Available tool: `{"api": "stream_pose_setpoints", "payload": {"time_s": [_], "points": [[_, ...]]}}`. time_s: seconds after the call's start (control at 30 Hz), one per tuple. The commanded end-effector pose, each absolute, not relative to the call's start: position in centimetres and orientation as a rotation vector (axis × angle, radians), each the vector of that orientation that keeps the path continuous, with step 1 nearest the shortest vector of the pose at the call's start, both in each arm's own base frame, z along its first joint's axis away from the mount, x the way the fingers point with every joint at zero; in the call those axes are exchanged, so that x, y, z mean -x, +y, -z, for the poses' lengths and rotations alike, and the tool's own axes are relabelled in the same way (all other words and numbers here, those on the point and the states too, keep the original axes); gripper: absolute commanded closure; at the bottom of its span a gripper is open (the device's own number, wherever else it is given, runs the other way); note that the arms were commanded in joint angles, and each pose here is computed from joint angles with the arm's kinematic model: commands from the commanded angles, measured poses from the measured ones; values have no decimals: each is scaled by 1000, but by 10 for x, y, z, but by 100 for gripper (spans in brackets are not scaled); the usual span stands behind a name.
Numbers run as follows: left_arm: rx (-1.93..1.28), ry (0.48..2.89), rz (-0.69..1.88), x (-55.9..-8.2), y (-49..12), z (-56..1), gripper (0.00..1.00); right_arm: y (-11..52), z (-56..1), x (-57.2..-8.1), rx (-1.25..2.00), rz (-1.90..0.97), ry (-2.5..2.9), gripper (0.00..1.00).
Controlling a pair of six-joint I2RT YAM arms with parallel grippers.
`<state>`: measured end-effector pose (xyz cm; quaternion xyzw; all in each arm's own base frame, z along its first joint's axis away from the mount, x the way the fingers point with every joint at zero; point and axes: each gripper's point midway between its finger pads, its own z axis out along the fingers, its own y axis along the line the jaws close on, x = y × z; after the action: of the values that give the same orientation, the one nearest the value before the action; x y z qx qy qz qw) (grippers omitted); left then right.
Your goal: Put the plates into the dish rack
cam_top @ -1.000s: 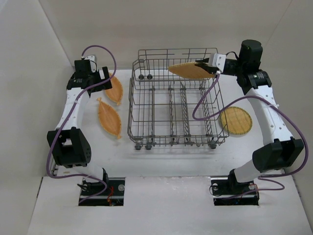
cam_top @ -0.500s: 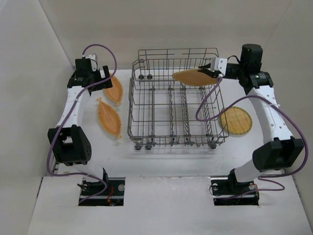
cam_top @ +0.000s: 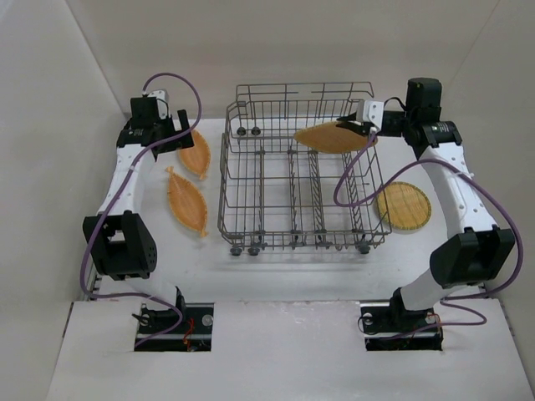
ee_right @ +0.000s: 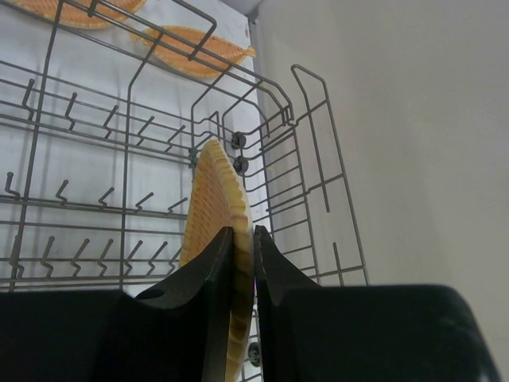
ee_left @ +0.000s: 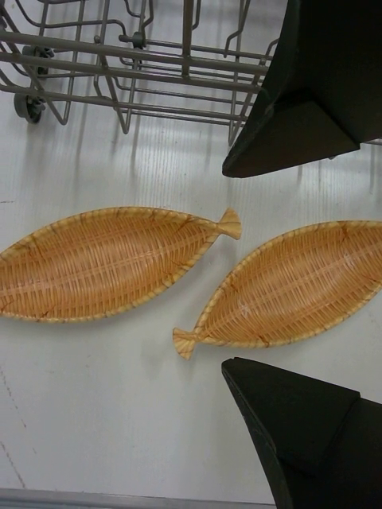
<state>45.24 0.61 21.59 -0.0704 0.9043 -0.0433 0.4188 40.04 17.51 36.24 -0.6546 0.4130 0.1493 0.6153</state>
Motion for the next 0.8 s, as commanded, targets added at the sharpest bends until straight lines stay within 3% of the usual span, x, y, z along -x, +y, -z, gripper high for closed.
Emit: {"api": "stream_pose_setpoints", "payload": {"time_s": [0.0, 0.77], "points": [[183, 2220, 104, -461, 9, -234, 0, 180, -384, -397, 1524, -306, 821, 100], [220, 2205, 98, -479, 20, -238, 0, 182, -339, -419, 1581, -351, 867, 100]]}}
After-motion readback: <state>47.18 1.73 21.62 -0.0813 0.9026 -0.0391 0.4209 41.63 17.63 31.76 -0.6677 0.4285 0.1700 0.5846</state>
